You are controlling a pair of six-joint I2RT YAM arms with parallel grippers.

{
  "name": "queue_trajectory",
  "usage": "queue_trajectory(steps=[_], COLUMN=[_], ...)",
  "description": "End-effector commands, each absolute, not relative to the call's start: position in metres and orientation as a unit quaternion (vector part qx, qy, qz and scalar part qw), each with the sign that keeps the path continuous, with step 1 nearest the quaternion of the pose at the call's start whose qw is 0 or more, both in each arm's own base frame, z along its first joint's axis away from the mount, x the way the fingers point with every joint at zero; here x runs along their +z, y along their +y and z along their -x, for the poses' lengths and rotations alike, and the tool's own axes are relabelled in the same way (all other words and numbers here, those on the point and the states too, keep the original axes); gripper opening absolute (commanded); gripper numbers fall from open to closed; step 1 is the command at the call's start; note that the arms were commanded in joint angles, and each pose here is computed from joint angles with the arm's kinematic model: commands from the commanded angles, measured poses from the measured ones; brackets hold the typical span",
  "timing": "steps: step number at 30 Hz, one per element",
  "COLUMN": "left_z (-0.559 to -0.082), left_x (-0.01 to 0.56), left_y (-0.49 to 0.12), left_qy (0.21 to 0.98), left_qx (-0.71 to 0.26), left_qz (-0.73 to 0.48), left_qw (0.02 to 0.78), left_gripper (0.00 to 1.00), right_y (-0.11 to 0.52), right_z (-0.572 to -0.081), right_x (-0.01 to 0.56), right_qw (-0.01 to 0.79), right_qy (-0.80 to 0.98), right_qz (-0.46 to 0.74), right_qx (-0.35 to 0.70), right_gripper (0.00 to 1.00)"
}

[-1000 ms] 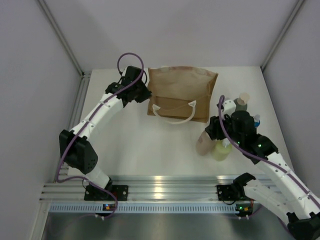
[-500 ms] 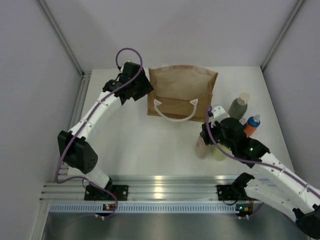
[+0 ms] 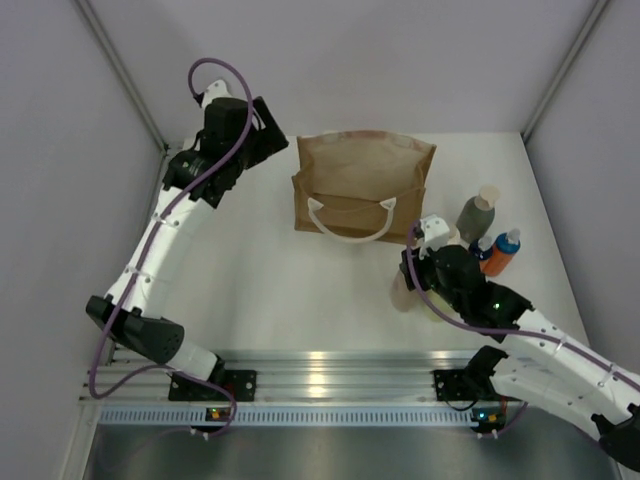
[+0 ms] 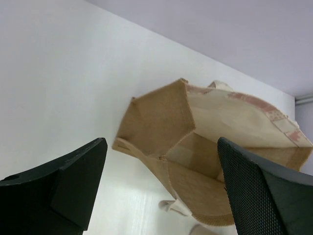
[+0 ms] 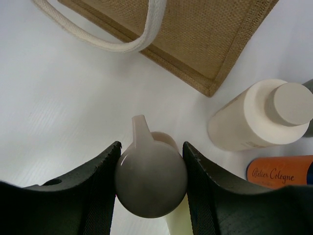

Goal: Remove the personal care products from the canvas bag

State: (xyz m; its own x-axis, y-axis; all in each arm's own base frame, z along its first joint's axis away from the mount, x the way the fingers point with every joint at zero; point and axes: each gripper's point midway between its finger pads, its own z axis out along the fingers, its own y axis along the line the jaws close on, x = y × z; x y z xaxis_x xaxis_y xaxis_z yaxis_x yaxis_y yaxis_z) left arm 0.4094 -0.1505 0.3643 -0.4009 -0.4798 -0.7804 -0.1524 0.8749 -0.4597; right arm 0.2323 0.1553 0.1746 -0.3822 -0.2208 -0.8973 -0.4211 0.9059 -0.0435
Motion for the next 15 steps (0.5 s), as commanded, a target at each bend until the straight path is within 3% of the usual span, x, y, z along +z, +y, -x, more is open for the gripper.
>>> queue_trajectory(steps=[1,2,3,6,15], left_z=[-0.394,-0.392,-0.390,-0.385,-0.362], left_x=[0.407,0.411,0.411,0.409,0.383], left_y=[-0.109,-0.105,-0.105,-0.101,-0.086], left_qy=[0.792,0.790,0.790,0.793,0.812], left_qx=[-0.100,-0.097,-0.095,-0.086,-0.047], left_qz=[0.196,0.195,0.191,0.179,0.150], left_qw=[0.570,0.574,0.574,0.575,0.562], left_gripper=[0.99,0.99,0.99,0.99,0.99], right_y=[0.170,0.171,0.172,0.171,0.143], right_z=[-0.240,-0.240,-0.239,-0.240,-0.244], right_x=[0.213,0.213,0.216,0.233,0.316], right_qw=[0.580,0.579,0.579,0.592,0.647], right_qy=[0.787,0.787,0.787,0.778,0.746], right_qz=[0.153,0.153,0.152,0.143,0.097], right_qx=[0.145,0.147,0.149,0.156,0.124], right_gripper=[0.30,0.35,0.53,0.79,0.93])
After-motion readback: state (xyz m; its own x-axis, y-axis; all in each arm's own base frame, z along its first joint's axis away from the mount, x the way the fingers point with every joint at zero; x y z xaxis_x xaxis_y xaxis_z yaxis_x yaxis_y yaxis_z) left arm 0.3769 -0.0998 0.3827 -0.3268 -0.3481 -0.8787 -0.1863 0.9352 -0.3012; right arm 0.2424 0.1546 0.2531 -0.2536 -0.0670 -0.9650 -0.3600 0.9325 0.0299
